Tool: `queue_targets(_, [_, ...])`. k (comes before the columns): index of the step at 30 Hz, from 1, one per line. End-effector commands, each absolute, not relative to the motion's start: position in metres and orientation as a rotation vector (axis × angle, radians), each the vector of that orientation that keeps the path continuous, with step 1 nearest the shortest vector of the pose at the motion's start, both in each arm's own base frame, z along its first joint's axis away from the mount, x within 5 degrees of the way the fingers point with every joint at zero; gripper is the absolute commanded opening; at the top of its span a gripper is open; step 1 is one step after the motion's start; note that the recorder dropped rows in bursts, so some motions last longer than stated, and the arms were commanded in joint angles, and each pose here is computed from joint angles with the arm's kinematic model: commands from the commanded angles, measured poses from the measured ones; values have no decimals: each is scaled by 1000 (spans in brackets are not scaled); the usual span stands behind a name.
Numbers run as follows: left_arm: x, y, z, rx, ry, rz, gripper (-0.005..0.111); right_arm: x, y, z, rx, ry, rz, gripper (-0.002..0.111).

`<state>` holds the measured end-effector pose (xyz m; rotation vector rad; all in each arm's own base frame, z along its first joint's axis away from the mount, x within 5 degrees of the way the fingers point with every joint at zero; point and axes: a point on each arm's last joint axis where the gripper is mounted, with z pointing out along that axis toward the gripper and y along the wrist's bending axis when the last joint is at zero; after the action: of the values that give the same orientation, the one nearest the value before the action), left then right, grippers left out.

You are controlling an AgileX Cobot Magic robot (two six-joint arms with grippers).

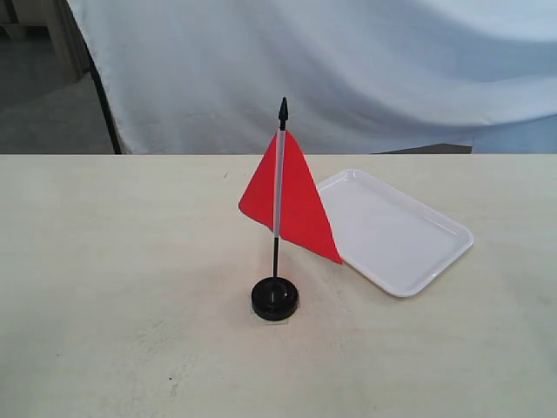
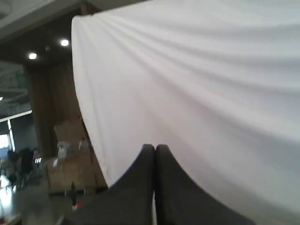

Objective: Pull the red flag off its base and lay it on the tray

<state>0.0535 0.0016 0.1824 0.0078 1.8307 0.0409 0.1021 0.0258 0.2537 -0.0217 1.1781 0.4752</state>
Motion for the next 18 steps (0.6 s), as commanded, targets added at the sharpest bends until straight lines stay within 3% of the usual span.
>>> queue_targets(1, [53,2,182,8,1827,38,0,143,55,253,-355,1281,521,-1])
queue_targets(6, [53,2,182,8,1827,38,0,200,80,227,-594,1403,678,-1])
queue_targets(18, [53,2,182,8,1827,38,0,301,110,120,-931,1623,972,-1])
